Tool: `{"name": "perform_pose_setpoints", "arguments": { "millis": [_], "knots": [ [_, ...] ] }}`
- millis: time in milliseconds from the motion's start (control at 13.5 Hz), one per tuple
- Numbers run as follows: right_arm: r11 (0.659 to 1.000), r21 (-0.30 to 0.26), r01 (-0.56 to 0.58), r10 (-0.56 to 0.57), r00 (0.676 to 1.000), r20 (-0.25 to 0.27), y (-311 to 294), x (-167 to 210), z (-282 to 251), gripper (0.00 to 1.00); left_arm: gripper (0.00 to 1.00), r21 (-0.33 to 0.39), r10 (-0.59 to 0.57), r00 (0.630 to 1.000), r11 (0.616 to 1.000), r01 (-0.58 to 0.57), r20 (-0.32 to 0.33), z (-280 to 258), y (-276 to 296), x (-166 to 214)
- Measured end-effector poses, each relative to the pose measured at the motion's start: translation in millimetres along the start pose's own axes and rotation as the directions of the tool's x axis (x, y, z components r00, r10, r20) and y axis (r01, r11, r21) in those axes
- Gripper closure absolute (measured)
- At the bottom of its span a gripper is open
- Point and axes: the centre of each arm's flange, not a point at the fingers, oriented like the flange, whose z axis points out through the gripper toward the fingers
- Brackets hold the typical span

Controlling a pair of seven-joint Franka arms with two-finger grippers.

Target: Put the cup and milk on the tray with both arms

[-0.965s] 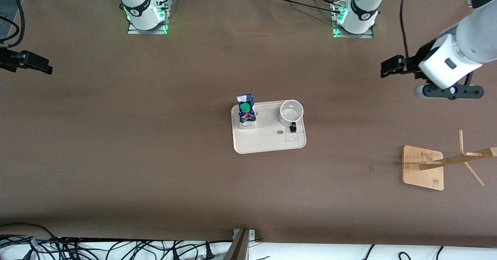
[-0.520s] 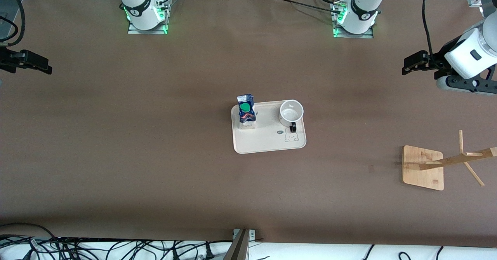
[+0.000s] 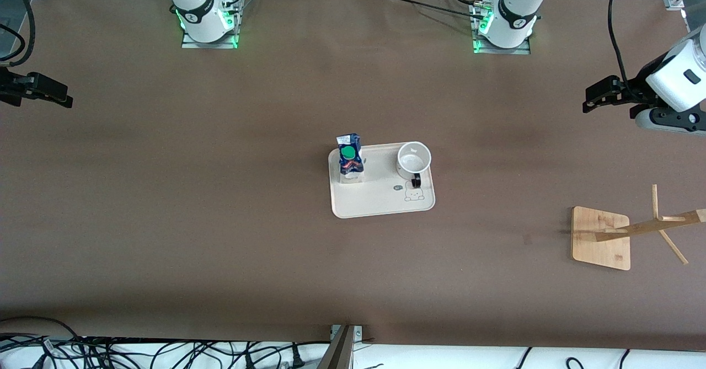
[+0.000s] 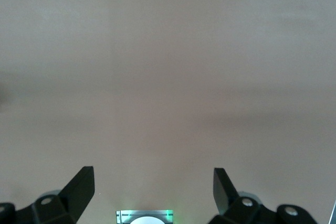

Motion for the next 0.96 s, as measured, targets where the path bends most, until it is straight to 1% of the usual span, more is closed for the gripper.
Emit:
{"name": "perform_pose_setpoints", "arguments": {
  "millis": [223, 297, 445, 520, 668, 965],
  "knots": [
    [1.0, 0.004, 0.002, -0.002, 1.0, 0.0, -0.9, 0.0, 0.0, 0.0, 0.0, 0.002, 0.0, 1.0, 1.0, 0.0, 0.006, 5.7, -0.9, 4.5],
    [1.0, 0.007, 0.003, -0.003, 1.0, 0.0, -1.8, 0.1, -0.1, 0.0, 0.0, 0.03, 0.004, 1.0, 1.0, -0.004, 0.005, 7.2, -1.3, 6.6],
    [1.0, 0.007, 0.005, -0.005, 1.0, 0.0, -3.0, 0.1, -0.1, 0.0, 0.0, 0.117, 0.031, 0.999, 0.993, -0.032, 0.009, 7.6, 9.2, 9.1],
    [1.0, 0.007, 0.006, -0.006, 1.0, 0.0, -3.3, 0.1, -0.1, 0.0, 0.0, 0.136, 0.037, 0.999, 0.99, -0.038, 0.007, 7.3, 19.4, 9.6],
    [1.0, 0.007, 0.006, -0.006, 1.0, 0.0, -3.3, 0.1, -0.1, 0.0, 0.0, 0.15, 0.028, 1.0, 0.988, -0.029, 0.004, 7.3, 26.7, 9.8],
    [1.0, 0.007, 0.006, -0.006, 1.0, 0.0, -3.4, 0.1, -0.2, 0.0, 0.0, 0.149, 0.015, 1.0, 0.989, -0.015, 0.005, 7.6, 20.1, 10.0]
  ]
}}
